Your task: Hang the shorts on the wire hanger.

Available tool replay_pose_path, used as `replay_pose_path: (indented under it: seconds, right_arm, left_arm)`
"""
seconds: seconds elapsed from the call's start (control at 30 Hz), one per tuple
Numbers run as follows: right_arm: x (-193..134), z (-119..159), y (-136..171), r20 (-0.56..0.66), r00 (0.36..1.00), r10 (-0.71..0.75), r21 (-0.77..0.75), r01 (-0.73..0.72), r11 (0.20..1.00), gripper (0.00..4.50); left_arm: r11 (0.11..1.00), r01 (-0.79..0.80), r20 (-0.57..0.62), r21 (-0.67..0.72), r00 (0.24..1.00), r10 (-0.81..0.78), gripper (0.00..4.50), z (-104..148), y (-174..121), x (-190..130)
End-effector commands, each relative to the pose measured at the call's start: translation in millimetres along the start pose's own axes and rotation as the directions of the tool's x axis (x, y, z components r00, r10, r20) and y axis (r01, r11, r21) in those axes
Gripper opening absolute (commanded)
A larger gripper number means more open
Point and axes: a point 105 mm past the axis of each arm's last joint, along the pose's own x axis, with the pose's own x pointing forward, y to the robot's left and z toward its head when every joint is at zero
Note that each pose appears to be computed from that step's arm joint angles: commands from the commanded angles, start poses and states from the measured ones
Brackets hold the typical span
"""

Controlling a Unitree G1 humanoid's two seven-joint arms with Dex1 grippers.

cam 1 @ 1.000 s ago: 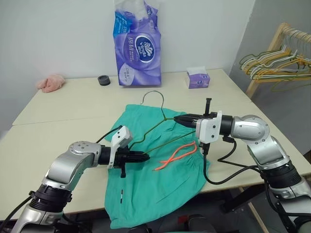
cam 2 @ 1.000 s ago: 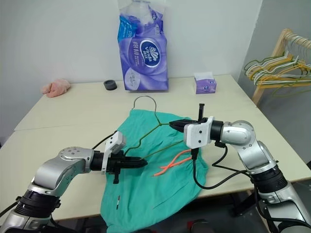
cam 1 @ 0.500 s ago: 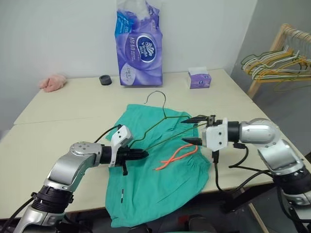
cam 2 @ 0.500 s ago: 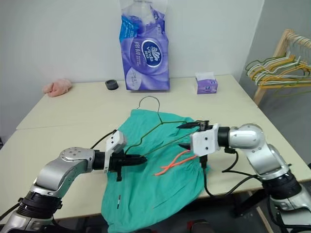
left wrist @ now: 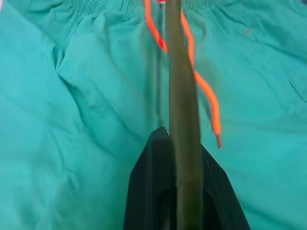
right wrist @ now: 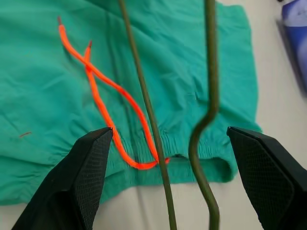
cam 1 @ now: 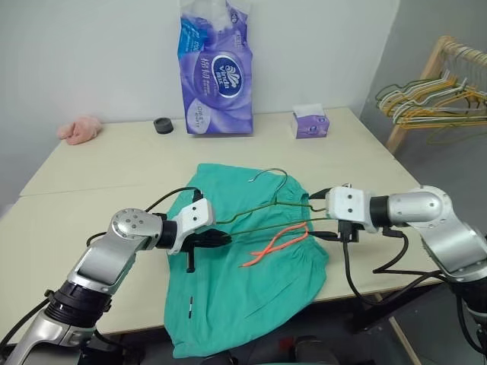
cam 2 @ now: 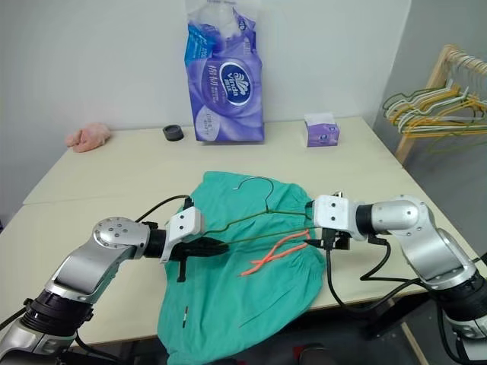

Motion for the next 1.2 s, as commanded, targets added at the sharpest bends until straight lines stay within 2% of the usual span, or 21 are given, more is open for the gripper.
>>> replay_pose_path:
  seconds: [0.03, 0.07, 0.17, 0.5, 0.73, 0.83, 1.0, 1.1, 1.2]
  right_arm:
    - [0, -2, -9, -0.043, 0.999, 0.002, -0.069, -0.005, 0.998, 4.06]
    - [1, -4, -8, -0.058, 0.998, 0.019, -0.080, -0.024, 0.997, 4.06]
    - [2, -8, -6, -0.080, 0.995, 0.058, -0.103, -0.066, 0.993, 3.45]
    - [0, -6, 6, -0.089, 0.985, 0.150, -0.131, -0.161, 0.978, 0.11]
    - [-2, -6, 9, -0.100, 0.981, 0.167, -0.128, -0.179, 0.975, 0.04]
    - [-4, -7, 10, -0.099, 0.982, 0.164, -0.114, -0.175, 0.978, 0.00]
    - [-14, -16, 14, -0.096, 0.984, 0.149, 0.005, -0.150, 0.989, 0.00]
    - [-20, -21, 16, -0.093, 0.987, 0.130, 0.083, -0.122, 0.989, 0.00]
    - [-32, -35, 28, -0.101, 0.988, 0.113, 0.244, -0.086, 0.966, 0.00]
  left_arm:
    - [0.998, 0.012, 0.018, 0.056, 1.000, -0.013, 0.00, 14, -1, -2]
    - [0.998, 0.013, 0.015, 0.059, 1.000, -0.014, 0.00, 13, -1, -2]
    - [0.997, 0.017, 0.003, 0.069, 1.000, -0.017, 0.00, 11, -3, -3]
    - [0.995, 0.020, -0.001, 0.096, 1.000, -0.020, 0.00, 9, -4, -1]
    - [0.994, 0.009, 0.062, 0.105, 0.998, -0.015, 0.00, 19, -2, 3]
    - [0.994, -0.020, 0.094, 0.110, 0.996, 0.010, 0.69, 21, 4, 4]
    - [0.970, -0.244, 0.205, 0.001, 0.949, 0.239, 2.05, 23, 40, -5]
    - [0.940, -0.326, 0.244, -0.105, 0.908, 0.342, 2.05, 19, 56, -17]
    - [0.890, -0.378, 0.262, -0.255, 0.859, 0.440, 2.05, 10, 70, -41]
